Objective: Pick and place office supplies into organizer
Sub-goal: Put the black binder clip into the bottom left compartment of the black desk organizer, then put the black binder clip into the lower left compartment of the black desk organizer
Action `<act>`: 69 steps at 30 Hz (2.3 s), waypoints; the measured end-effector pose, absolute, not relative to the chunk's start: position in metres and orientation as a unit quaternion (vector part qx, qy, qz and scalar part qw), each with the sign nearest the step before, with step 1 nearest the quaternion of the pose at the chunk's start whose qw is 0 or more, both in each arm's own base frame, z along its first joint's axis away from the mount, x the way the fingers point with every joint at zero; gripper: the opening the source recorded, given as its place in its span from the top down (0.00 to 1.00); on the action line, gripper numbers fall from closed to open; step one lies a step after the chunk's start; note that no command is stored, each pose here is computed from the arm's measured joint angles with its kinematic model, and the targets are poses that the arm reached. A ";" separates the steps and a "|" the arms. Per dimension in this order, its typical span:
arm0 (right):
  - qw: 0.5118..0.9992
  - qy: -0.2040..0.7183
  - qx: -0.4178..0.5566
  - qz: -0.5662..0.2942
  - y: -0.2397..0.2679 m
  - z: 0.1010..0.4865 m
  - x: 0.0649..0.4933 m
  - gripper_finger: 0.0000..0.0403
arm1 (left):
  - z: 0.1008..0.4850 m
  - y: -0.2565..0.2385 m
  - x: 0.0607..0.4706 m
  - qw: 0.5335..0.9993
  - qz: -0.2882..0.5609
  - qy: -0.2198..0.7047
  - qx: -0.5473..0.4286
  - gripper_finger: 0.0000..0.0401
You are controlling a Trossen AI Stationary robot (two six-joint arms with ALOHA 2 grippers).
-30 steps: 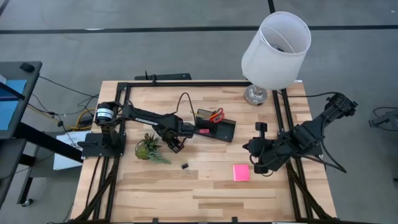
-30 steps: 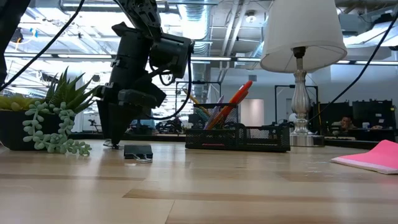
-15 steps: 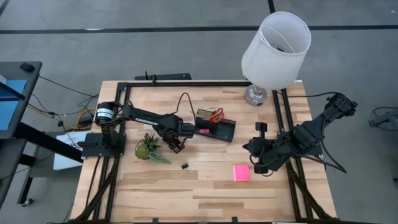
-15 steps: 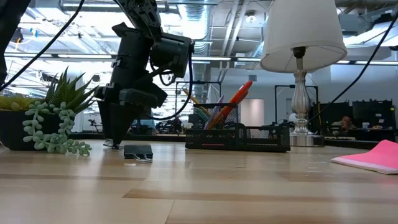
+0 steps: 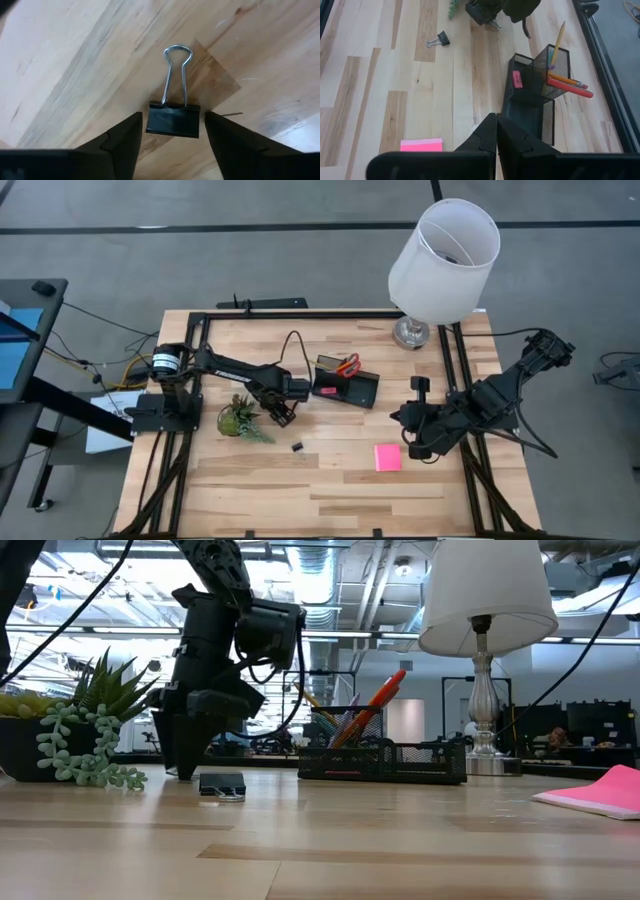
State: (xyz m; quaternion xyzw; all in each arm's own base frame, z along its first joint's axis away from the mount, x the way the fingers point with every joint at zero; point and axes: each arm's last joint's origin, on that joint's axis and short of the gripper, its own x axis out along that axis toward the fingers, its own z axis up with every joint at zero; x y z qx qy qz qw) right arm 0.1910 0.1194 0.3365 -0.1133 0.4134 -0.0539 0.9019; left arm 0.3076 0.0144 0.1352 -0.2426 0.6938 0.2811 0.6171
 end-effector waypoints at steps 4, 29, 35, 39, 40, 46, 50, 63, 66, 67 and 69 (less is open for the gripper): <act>0.902 0.413 -0.113 -0.054 0.119 0.336 0.191 1.00 | 0.135 0.013 0.310 0.628 0.267 0.690 -0.241 0.61; 0.903 0.413 -0.105 -0.059 0.119 0.336 0.191 1.00 | 0.234 0.014 0.402 0.837 0.242 0.487 -0.063 0.70; 0.903 0.413 -0.101 -0.059 0.120 0.336 0.191 1.00 | 0.190 0.033 0.416 0.816 0.193 0.544 -0.030 0.66; 0.904 0.412 -0.100 -0.059 0.120 0.336 0.191 1.00 | 0.177 0.040 0.421 0.810 0.188 0.556 -0.010 0.54; 0.903 0.413 -0.101 -0.059 0.120 0.336 0.191 1.00 | 0.176 0.041 0.421 0.808 0.188 0.558 -0.008 0.51; 0.903 0.413 -0.102 -0.060 0.119 0.336 0.191 1.00 | 0.179 0.037 0.418 0.805 0.177 0.565 -0.013 0.43; 0.903 0.412 -0.104 -0.063 0.119 0.336 0.191 1.00 | 0.195 0.032 0.418 0.793 0.168 0.585 -0.026 0.42; 0.903 0.412 -0.104 -0.063 0.119 0.336 0.191 1.00 | 0.300 -0.054 0.394 0.752 0.228 0.617 -0.036 0.42; 0.902 0.414 -0.107 -0.064 0.120 0.329 0.192 1.00 | 0.303 -0.091 0.380 0.749 0.258 0.610 -0.007 0.42; 0.899 0.419 -0.110 -0.065 0.120 0.325 0.192 1.00 | 0.303 -0.104 0.374 0.750 0.268 0.604 0.001 0.42; 0.896 0.425 -0.114 -0.065 0.120 0.315 0.192 1.00 | 0.299 -0.128 0.367 0.762 0.289 0.580 0.012 0.42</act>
